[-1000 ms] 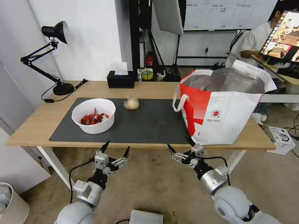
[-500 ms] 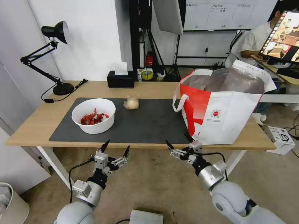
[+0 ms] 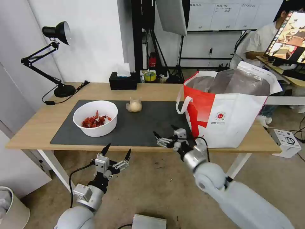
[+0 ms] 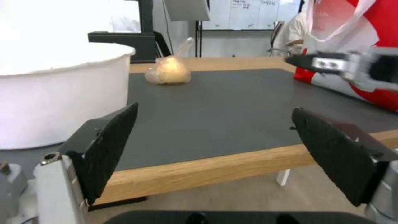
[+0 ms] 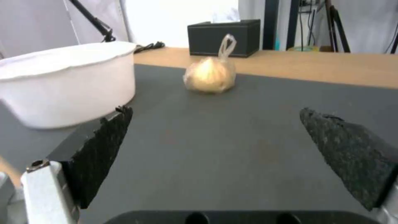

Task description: Pick up the trash from the table and place it into the takeout bag.

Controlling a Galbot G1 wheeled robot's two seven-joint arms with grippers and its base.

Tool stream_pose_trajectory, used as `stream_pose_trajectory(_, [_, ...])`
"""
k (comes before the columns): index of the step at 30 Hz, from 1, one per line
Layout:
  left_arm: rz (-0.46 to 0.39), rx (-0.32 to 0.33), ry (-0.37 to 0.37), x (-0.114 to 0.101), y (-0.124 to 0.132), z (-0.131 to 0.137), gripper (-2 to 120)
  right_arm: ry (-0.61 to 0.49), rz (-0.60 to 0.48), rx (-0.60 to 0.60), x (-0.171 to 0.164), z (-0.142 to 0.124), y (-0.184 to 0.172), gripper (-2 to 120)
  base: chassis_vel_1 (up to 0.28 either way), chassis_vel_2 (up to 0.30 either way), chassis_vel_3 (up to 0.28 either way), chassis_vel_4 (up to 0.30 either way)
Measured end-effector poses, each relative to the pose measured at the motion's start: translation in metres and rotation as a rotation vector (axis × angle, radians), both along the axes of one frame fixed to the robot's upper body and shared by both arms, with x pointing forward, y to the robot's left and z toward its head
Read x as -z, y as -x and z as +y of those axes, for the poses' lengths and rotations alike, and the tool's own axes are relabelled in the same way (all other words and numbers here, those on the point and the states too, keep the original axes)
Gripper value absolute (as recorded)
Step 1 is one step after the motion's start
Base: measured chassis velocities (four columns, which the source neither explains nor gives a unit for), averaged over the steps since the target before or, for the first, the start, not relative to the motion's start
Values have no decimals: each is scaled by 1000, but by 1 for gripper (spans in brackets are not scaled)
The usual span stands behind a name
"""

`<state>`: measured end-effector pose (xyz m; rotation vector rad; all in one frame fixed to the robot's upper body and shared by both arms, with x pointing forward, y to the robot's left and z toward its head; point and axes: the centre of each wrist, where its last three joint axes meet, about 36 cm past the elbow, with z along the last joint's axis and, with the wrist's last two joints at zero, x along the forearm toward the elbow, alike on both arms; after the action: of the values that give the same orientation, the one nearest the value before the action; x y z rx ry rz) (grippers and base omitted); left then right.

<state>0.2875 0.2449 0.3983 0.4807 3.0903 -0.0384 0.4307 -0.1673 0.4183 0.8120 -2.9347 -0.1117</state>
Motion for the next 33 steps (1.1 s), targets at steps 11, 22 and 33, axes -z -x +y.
stream_pose_trajectory(11, [19, -24, 0, 7, -4, 7, 100, 40, 48, 26, -20, 73, -105, 100, 0, 0, 0, 0])
stream_pose_trajectory(22, [16, -34, 9, 13, -9, 9, 100, 76, 121, 73, -37, 123, -186, 100, 0, 0, 0, 0])
stream_pose_trajectory(33, [7, -44, 16, 12, -12, 12, 100, 123, 151, 90, -56, 163, -222, 100, 0, 0, 0, 0])
